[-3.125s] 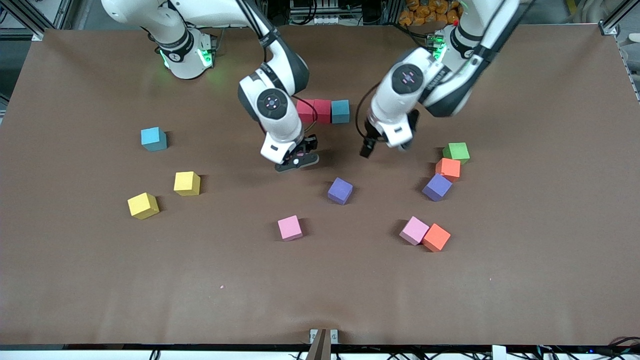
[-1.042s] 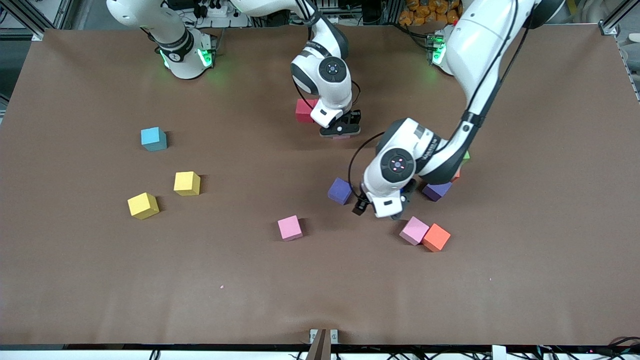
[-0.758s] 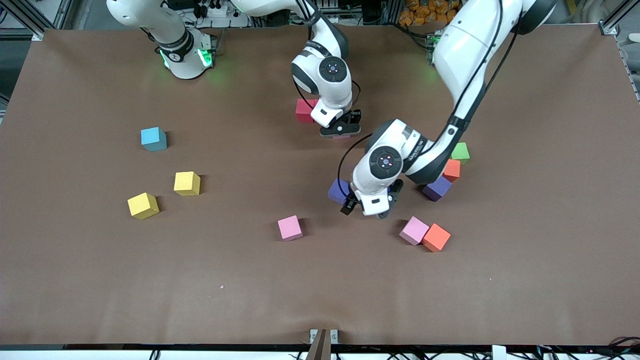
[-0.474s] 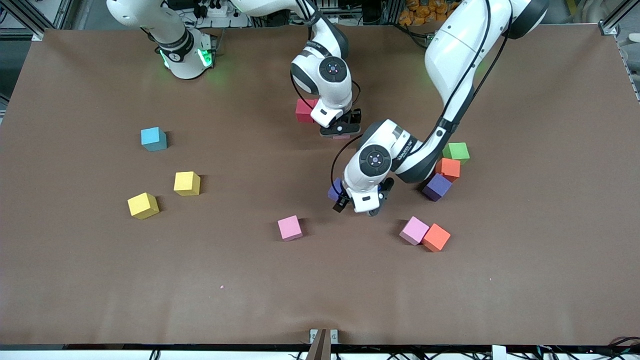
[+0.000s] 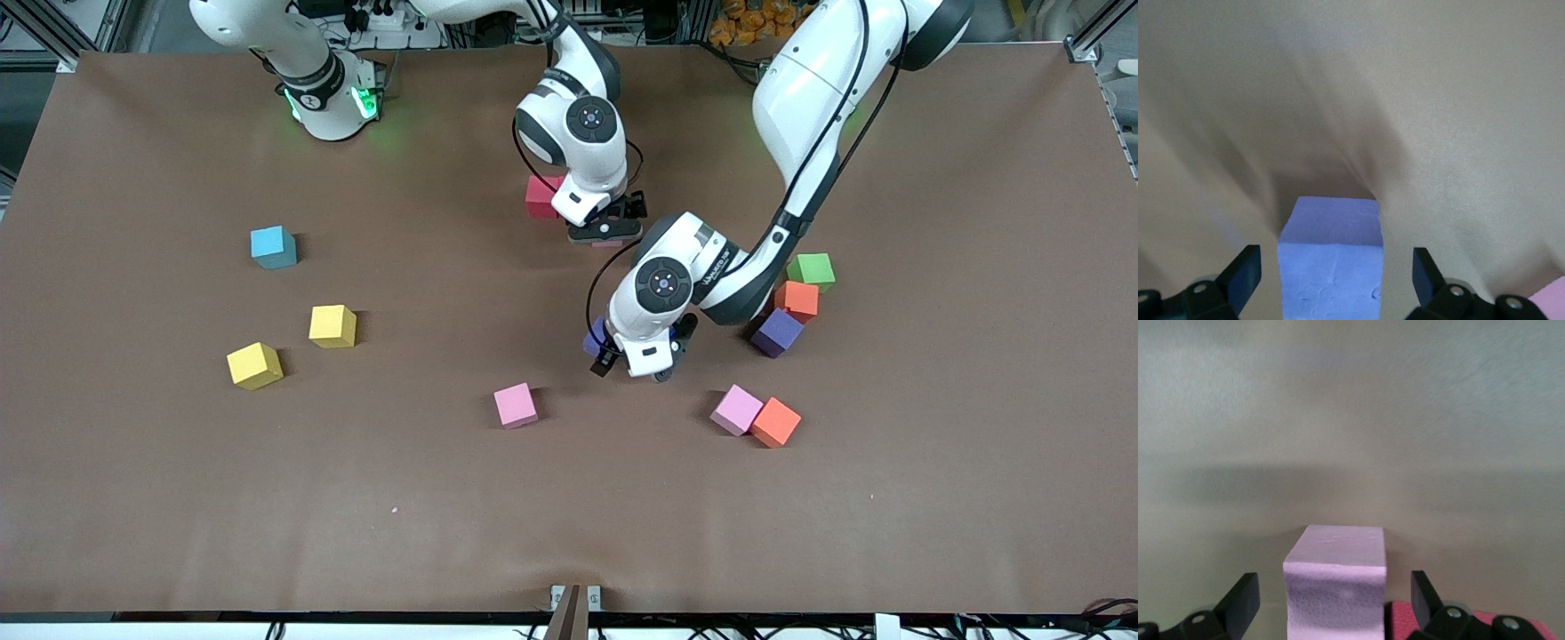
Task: Form number 2 with 11 blocks
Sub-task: 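Place the light pink cube against the teal cube with the right gripper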
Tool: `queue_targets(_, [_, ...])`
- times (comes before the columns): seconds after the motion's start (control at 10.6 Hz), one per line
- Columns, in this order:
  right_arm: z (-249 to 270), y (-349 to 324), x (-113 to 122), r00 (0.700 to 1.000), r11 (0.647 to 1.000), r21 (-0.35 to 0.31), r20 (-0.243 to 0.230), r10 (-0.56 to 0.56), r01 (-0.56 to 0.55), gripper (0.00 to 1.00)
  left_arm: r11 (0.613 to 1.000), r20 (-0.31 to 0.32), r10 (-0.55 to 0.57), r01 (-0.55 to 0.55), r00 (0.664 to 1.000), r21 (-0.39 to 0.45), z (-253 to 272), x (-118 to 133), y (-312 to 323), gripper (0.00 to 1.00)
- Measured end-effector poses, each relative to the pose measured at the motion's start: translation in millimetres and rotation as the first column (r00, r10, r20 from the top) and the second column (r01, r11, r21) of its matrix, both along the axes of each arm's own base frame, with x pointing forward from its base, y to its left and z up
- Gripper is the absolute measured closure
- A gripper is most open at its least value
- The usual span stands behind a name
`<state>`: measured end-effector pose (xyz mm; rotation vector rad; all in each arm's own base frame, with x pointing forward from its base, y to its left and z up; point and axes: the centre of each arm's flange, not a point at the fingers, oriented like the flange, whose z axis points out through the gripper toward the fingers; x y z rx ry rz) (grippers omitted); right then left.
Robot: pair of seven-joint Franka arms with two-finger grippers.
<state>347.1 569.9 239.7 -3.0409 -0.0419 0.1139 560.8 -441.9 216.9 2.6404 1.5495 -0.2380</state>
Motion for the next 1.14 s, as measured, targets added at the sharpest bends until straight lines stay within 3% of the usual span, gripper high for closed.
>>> queue_targets(0.47, [34, -66, 67, 0.996, 0.996, -0.039, 0.033, 0.083, -0.082, 0.0, 0.999, -0.01, -0.041, 0.041, 0.999, -0.002, -24, -14, -14, 0.02])
queue_targets(0.57, [37, -82, 84, 0.994, 0.994, -0.047, 0.048, 0.1, -0.098, 0.0, 0.997, -0.001, -0.082, 0.082, 0.997, -0.008, -24, -14, -15, 0.11])
queue_targets(0.76, [38, -123, 123, 0.99, 0.991, -0.059, 0.065, 0.123, -0.119, 0.0, 0.985, 0.022, -0.172, 0.173, 0.985, -0.02, -19, -10, -12, 0.4])
queue_targets(0.95, [40, -169, 164, 0.987, 0.989, -0.056, 0.075, 0.139, -0.135, 0.0, 0.957, 0.056, -0.286, 0.288, 0.956, -0.031, 0, -9, -7, 0.41])
queue_targets(1.14, [49, -198, 193, 0.985, 0.989, -0.046, 0.097, 0.141, -0.137, 0.0, 0.895, 0.057, -0.442, 0.444, 0.895, -0.044, 14, -29, 2, 0.44])
